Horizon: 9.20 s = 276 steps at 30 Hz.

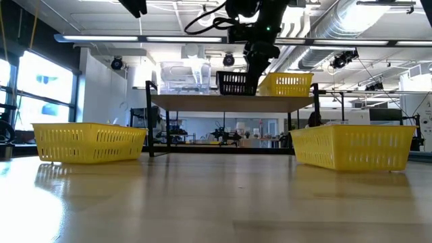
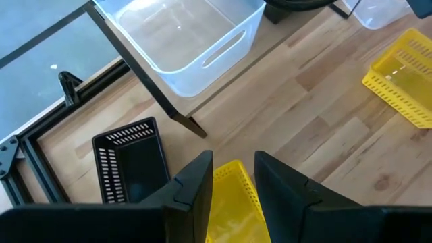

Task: Stack baskets on shelf by color
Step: Put the bottom left black bin on the shelf, then stack the bottom transparent bin on top of the transparent bin

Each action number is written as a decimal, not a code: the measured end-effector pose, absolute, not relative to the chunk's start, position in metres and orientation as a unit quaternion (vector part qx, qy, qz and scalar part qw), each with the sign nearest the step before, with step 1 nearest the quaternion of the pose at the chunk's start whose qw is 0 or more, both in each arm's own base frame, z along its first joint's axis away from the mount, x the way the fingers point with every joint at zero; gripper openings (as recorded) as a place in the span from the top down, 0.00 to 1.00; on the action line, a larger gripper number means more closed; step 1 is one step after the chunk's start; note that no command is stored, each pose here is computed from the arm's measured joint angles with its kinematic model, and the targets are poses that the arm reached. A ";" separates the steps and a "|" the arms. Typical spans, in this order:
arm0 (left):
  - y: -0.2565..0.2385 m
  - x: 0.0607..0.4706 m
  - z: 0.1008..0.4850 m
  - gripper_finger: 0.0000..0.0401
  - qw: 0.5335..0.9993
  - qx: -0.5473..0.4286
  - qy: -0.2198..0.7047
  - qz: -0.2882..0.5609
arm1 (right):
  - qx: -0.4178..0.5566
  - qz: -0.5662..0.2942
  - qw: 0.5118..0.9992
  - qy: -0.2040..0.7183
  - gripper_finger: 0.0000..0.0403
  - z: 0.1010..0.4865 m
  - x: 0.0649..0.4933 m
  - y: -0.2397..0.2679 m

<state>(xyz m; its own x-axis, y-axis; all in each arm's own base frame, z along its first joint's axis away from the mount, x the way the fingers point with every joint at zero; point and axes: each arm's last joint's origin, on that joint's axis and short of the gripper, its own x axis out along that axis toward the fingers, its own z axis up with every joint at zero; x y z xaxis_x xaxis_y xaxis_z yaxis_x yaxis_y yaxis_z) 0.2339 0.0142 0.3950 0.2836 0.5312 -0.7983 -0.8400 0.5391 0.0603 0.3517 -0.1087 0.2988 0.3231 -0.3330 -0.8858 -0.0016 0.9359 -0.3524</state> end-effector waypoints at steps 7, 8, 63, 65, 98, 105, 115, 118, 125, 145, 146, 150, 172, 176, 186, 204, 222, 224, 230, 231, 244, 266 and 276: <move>0.014 0.234 0.395 0.75 0.779 -0.193 0.413 0.431 | -0.146 -0.113 0.805 0.564 0.85 0.300 0.353 -0.109; 0.014 0.234 0.395 0.75 0.779 -0.191 0.414 0.430 | -0.146 -0.115 0.806 0.562 0.83 0.300 0.354 -0.110; -0.187 0.180 0.376 0.55 0.769 -0.215 0.599 0.063 | 0.026 -0.144 0.895 0.422 0.78 0.444 0.332 -0.045; -0.200 0.180 0.369 0.54 0.768 -0.195 0.608 0.054 | 0.041 -0.138 0.896 0.421 0.78 0.444 0.333 -0.043; -0.318 0.204 0.237 0.58 0.736 -0.017 0.677 0.007 | 0.078 -0.088 0.901 0.418 0.78 0.443 0.335 0.027; -0.321 0.214 0.211 0.58 0.718 -0.004 0.696 0.030 | 0.071 -0.073 0.902 0.419 0.78 0.443 0.334 0.039; -0.323 0.223 0.183 0.58 0.697 0.012 0.714 0.060 | 0.063 -0.055 0.903 0.420 0.78 0.442 0.332 0.052; -0.324 0.224 0.177 0.58 0.694 0.016 0.717 0.064 | 0.060 -0.051 0.904 0.421 0.78 0.442 0.331 0.056; -0.326 0.225 0.169 0.61 0.687 0.019 0.723 0.070 | 0.056 -0.041 0.904 0.423 0.78 0.442 0.330 0.062; -0.309 0.222 0.227 0.99 0.712 -0.081 0.694 0.074 | 0.044 -0.028 0.904 0.424 0.78 0.442 0.324 0.087; -0.305 0.222 0.235 0.99 0.720 -0.089 0.684 0.074 | 0.045 -0.031 0.903 0.425 0.78 0.442 0.323 0.087; -0.286 0.220 0.271 0.99 0.755 -0.115 0.642 0.067 | 0.050 -0.055 0.897 0.436 0.78 0.440 0.320 0.086; -0.119 0.221 0.388 1.00 0.870 -0.045 0.466 0.156 | 0.060 -0.193 0.872 0.445 0.78 0.435 0.313 0.069; -0.083 0.225 0.397 1.00 0.870 -0.011 0.457 0.183 | 0.060 -0.221 0.869 0.438 0.78 0.435 0.316 0.057; 0.006 0.226 0.412 1.00 0.850 0.063 0.466 0.238 | 0.079 -0.284 0.853 0.431 0.78 0.435 0.320 0.016; 0.112 0.217 0.438 1.00 0.854 0.079 0.432 0.279 | 0.092 -0.334 0.831 0.434 0.78 0.435 0.319 -0.034; 0.149 0.230 0.474 1.00 0.873 0.138 0.395 0.250 | 0.120 -0.350 0.827 0.424 0.78 0.435 0.318 -0.037; 0.152 0.236 0.468 1.00 0.871 0.133 0.406 0.243 | 0.119 -0.349 0.827 0.424 0.78 0.435 0.318 -0.037; 0.157 0.247 0.448 1.00 0.852 0.109 0.466 0.212 | 0.115 -0.350 0.822 0.435 0.78 0.430 0.319 -0.037; 0.157 0.250 0.444 1.00 0.850 0.106 0.473 0.206 | 0.114 -0.350 0.820 0.438 0.78 0.428 0.320 -0.037; 0.158 0.274 0.410 1.00 0.811 0.074 0.559 0.158 | 0.129 -0.358 0.793 0.476 0.78 0.402 0.326 -0.036; 0.147 0.294 0.390 1.00 0.788 0.037 0.597 0.147 | 0.129 -0.356 0.793 0.477 0.78 0.402 0.326 -0.036; 0.151 0.301 0.379 1.00 0.766 0.047 0.621 0.158 | 0.129 -0.354 0.791 0.481 0.78 0.401 0.325 -0.035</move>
<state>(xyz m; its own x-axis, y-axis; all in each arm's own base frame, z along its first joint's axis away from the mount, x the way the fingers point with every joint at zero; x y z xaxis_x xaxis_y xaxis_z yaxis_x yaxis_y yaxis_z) 0.3006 0.1513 0.3789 0.1790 0.3008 -0.9367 -0.1845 0.9455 0.2684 0.3253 -0.0354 0.4013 0.2852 -0.4371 -0.8530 0.6846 0.7158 -0.1379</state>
